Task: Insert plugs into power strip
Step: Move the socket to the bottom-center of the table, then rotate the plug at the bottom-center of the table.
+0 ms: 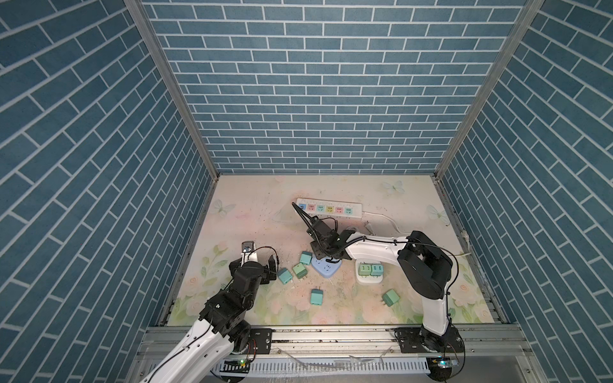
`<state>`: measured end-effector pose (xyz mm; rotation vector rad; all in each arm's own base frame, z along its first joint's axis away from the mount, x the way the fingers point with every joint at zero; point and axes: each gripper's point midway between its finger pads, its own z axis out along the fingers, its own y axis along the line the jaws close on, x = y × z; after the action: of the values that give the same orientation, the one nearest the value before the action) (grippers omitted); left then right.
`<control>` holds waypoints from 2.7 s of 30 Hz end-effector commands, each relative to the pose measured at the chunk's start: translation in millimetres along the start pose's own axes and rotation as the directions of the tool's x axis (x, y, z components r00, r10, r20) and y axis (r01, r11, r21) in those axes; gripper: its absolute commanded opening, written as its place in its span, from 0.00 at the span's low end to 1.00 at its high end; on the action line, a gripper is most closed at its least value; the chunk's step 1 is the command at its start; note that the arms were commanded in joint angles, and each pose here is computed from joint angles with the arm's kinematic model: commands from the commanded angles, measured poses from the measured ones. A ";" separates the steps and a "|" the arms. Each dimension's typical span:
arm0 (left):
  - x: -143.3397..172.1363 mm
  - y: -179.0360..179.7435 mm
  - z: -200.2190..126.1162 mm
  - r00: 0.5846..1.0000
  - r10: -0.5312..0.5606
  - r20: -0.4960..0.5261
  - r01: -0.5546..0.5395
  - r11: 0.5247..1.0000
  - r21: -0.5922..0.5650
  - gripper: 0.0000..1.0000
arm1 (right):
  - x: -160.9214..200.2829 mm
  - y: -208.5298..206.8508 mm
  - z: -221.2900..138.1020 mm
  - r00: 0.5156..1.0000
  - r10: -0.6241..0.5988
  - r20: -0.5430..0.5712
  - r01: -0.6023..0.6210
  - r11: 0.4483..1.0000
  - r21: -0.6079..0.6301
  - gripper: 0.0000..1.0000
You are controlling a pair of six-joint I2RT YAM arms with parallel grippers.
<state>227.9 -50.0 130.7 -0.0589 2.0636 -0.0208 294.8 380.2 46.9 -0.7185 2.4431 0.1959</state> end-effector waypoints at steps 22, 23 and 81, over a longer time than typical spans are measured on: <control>-14.1 -2.4 -5.2 0.999 -0.027 0.037 0.026 0.999 0.019 1.00 | 76.1 56.8 -29.4 0.967 -0.248 -0.064 0.231 0.953 -0.193 0.56; -14.4 -2.4 -5.3 0.999 -0.025 0.037 0.024 1.000 0.019 1.00 | 79.7 58.3 -32.6 0.961 -0.270 -0.058 0.254 0.948 -0.193 0.56; -16.1 35.3 -35.7 0.973 -0.168 0.160 0.175 0.984 -0.034 0.99 | 143.7 86.5 -106.8 0.789 -0.612 0.063 0.614 0.788 -0.034 0.71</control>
<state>205.4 -20.7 162.7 -0.2384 1.8910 -0.0985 90.8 347.8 43.7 -1.4766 2.0654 0.0415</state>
